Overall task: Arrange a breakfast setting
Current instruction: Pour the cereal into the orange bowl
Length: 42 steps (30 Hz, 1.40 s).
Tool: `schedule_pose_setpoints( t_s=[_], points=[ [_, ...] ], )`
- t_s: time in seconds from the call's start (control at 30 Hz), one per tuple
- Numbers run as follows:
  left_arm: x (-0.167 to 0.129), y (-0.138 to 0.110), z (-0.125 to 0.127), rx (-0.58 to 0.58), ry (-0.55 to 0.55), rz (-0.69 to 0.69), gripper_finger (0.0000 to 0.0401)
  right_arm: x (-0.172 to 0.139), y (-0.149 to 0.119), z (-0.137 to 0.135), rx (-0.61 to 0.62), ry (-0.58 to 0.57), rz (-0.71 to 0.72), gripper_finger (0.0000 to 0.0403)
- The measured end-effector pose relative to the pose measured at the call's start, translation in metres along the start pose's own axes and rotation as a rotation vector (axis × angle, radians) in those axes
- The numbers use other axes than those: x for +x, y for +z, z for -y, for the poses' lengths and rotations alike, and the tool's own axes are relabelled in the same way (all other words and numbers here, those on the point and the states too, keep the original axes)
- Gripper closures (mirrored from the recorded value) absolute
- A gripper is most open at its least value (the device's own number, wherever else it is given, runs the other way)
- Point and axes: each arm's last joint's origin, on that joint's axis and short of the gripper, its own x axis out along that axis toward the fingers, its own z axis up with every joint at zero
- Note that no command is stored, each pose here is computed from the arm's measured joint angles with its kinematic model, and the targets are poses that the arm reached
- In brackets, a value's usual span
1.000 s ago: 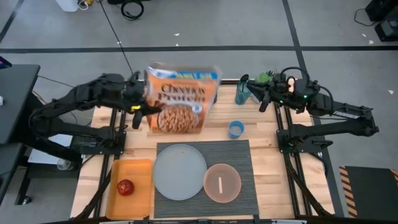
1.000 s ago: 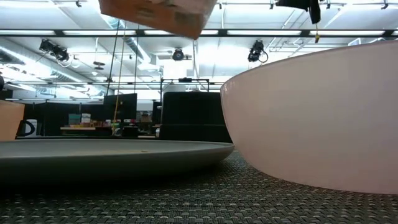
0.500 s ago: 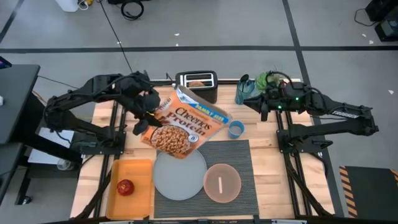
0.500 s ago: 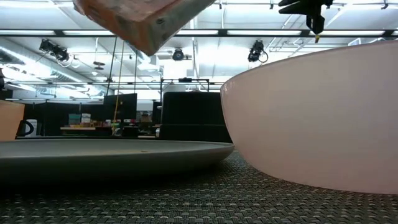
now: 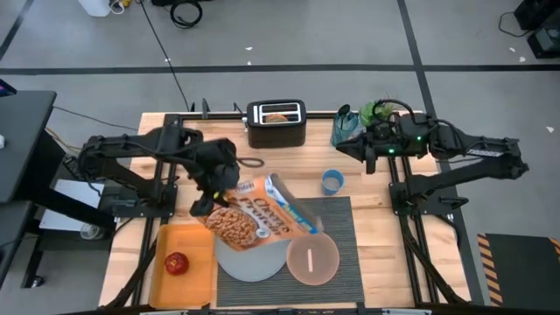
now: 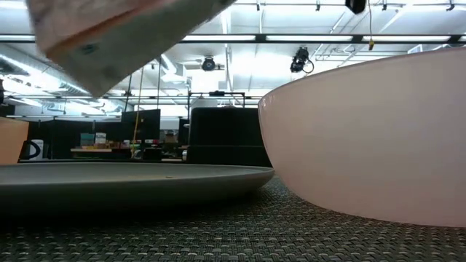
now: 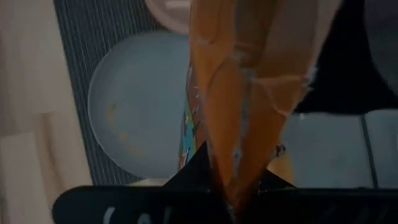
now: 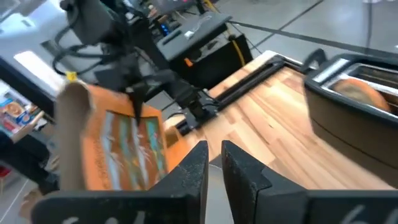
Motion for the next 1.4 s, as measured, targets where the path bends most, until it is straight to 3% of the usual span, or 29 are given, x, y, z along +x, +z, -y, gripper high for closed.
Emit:
schedule_pose_setpoints(
  t_s=[0.2, 0.4, 0.6, 1.0, 1.13, 1.4],
  points=[
    [0.011, 0.001, 0.003, 0.055, 0.106, -0.05, 0.039, 0.036, -0.004, -0.026, -0.01, 0.023, -0.104, 0.0356],
    [0.033, 0.002, 0.012, 0.095, 0.093, -0.171, 0.039, 0.053, -0.012, -0.051, 0.037, 0.016, -0.212, 0.0356],
    [0.047, 0.004, 0.02, 0.171, 0.084, -0.206, 0.039, 0.055, -0.02, -0.068, 0.074, -0.032, -0.21, 0.0356],
    [0.045, 0.006, 0.011, 0.137, 0.116, -0.203, 0.039, 0.055, -0.064, -0.077, 0.041, -0.086, -0.322, 0.0356],
    [0.05, 0.009, 0.006, 0.112, 0.122, -0.209, 0.039, 0.058, -0.076, -0.08, 0.044, -0.036, -0.319, 0.0353],
    [0.066, 0.014, -0.001, 0.094, 0.123, -0.248, 0.039, 0.059, -0.085, -0.081, -0.087, -0.001, -0.325, 0.0301]
  ],
)
